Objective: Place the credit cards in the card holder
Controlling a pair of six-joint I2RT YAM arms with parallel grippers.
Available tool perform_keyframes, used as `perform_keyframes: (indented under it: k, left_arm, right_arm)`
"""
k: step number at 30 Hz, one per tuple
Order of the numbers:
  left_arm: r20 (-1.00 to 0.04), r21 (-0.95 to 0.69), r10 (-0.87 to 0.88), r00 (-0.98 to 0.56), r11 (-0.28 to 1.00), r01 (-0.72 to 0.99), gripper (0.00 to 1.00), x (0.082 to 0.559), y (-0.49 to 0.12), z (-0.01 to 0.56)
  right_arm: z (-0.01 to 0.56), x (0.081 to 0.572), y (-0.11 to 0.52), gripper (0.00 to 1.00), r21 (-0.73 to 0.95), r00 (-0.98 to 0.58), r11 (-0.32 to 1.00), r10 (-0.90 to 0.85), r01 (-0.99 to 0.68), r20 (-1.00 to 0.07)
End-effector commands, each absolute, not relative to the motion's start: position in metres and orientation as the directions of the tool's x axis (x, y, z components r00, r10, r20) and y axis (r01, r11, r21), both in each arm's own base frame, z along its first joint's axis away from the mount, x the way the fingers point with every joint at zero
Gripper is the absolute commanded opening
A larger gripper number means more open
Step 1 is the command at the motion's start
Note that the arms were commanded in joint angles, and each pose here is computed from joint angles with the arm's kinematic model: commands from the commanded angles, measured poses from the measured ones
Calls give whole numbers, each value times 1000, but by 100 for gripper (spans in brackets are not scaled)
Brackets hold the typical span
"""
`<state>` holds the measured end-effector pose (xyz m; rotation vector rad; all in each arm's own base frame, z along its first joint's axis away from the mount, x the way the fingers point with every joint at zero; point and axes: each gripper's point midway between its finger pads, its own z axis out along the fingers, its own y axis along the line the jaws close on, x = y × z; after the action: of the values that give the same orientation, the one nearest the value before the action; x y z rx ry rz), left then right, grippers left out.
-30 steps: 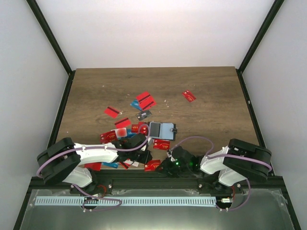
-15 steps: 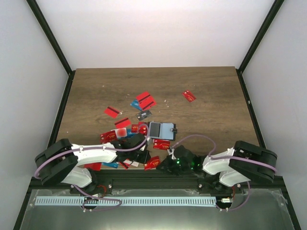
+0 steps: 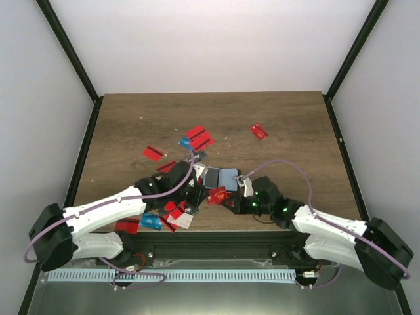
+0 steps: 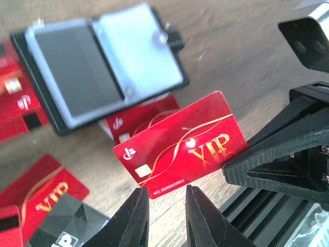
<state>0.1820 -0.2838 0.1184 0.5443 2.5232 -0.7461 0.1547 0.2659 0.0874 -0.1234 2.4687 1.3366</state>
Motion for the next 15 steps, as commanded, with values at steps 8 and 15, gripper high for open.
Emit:
perform_keyframes:
  k: [8,15]
  left_arm:
    - [-779,-293,340,-527,545,785,39,189,-299,234]
    - [-854,-162,379,-356,458,874,45,175,-287,281]
  right_arm:
    - [182,167,265,1,519,-670,497,-188,-695,-718]
    - [225,148,274,1,500,-576,334,-185,-799,-796]
